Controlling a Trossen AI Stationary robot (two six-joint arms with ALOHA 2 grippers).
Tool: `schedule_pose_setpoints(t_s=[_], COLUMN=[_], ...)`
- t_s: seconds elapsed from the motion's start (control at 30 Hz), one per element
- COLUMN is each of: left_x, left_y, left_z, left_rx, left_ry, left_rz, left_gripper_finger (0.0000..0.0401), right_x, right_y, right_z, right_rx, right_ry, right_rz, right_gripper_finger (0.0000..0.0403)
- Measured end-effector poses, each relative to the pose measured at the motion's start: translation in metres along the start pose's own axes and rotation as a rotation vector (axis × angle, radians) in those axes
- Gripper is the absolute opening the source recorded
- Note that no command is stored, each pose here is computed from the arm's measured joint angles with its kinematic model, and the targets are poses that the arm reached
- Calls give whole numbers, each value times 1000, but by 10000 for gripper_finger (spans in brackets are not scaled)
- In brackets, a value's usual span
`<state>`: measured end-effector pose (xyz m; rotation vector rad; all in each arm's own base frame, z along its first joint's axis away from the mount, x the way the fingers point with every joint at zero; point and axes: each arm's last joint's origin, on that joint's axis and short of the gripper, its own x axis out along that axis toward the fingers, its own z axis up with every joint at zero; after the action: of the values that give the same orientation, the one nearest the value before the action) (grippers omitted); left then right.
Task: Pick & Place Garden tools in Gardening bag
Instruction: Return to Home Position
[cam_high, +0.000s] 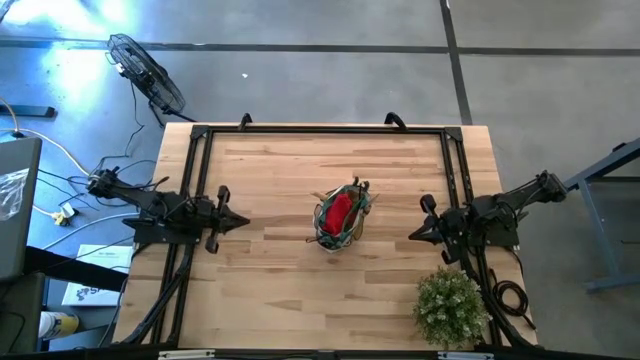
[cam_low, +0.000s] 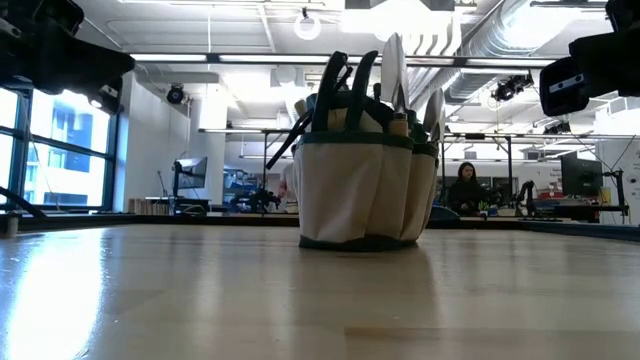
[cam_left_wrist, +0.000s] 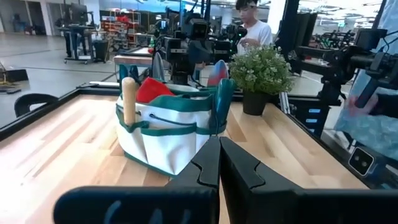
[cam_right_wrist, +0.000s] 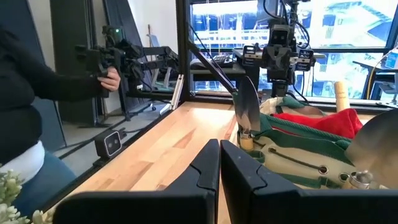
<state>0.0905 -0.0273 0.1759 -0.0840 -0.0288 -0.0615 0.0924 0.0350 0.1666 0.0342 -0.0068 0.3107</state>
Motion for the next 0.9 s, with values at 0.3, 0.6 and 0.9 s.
schedule_pose_setpoints(t_s=[0.3,0.6,0.9], left_x=[0,0,0], left_y=[0,0,0], left_z=[0,0,0], left_rx=[-10,-11,-11], left_ry=[3,1,0], left_rz=[-11,-14,-16], left_gripper_finger=[0,0,0], right_x=[0,0,0], right_y=[0,0,0], right_z=[0,0,0], right_rx=[-3,-3,-3], right_ry=[0,0,-1], right_rz=[1,1,2], right_gripper_finger=[4,4,4])
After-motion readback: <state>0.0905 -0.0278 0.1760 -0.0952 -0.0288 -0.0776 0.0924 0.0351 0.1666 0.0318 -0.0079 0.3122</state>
